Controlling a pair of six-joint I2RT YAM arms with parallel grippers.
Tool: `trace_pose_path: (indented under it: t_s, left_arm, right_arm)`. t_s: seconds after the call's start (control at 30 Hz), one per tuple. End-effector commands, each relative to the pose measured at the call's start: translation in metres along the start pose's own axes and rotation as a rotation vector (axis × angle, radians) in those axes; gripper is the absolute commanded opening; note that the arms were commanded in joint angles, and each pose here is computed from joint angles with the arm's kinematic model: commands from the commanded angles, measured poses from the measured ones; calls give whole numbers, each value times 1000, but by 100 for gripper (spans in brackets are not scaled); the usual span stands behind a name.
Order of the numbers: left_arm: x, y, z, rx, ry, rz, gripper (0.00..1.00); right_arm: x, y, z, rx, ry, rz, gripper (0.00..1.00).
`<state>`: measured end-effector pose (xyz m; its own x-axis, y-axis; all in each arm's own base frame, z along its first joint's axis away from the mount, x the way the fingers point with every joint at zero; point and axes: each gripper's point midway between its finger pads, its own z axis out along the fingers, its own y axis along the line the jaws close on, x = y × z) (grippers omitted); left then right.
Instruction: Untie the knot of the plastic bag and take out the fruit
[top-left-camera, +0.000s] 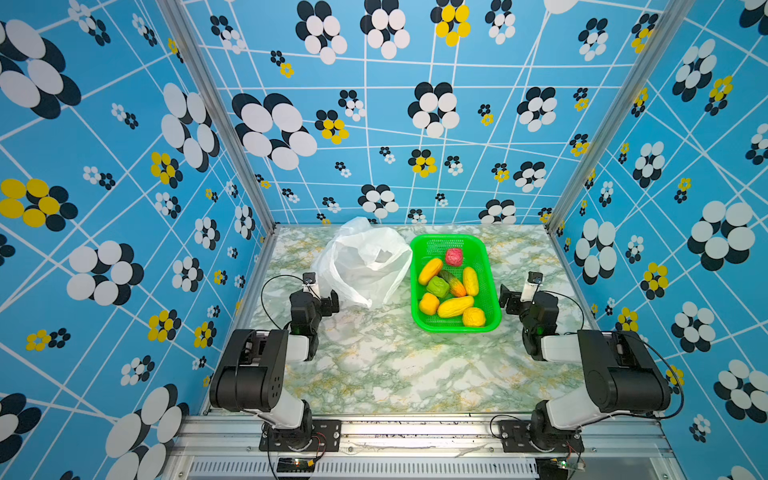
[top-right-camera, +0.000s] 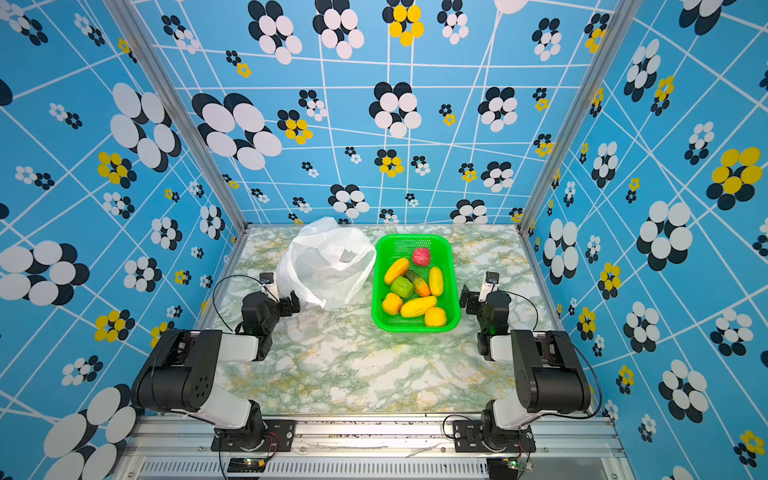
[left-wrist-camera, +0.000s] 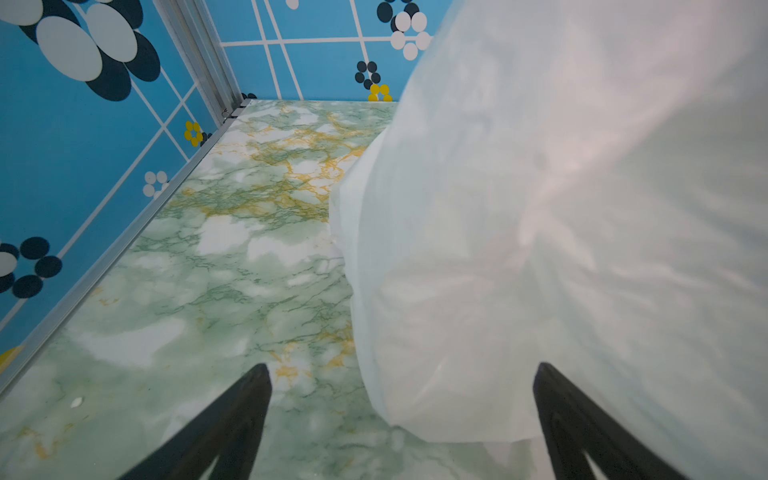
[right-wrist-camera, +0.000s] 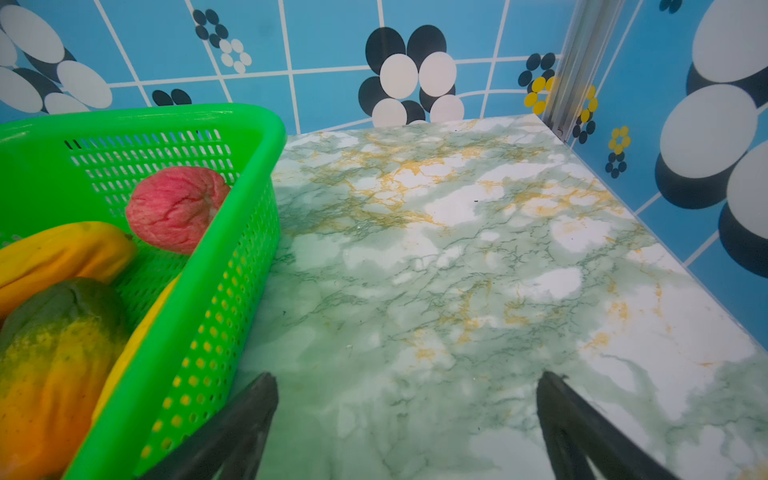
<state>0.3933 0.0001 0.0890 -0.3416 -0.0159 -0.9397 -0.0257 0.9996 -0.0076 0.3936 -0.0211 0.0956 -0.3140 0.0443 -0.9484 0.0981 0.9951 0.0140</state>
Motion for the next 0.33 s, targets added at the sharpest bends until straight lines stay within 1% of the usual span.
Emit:
trace_pose_path:
  t_s: [0.0, 0.3]
  left_arm:
    - [-8, -4, 2, 15, -17, 17, 99]
    - [-8, -4, 2, 15, -18, 16, 99]
  right_arm:
    - [1, 9, 3, -34, 10, -17, 99]
    - [1, 11, 1, -21, 2, -38, 99]
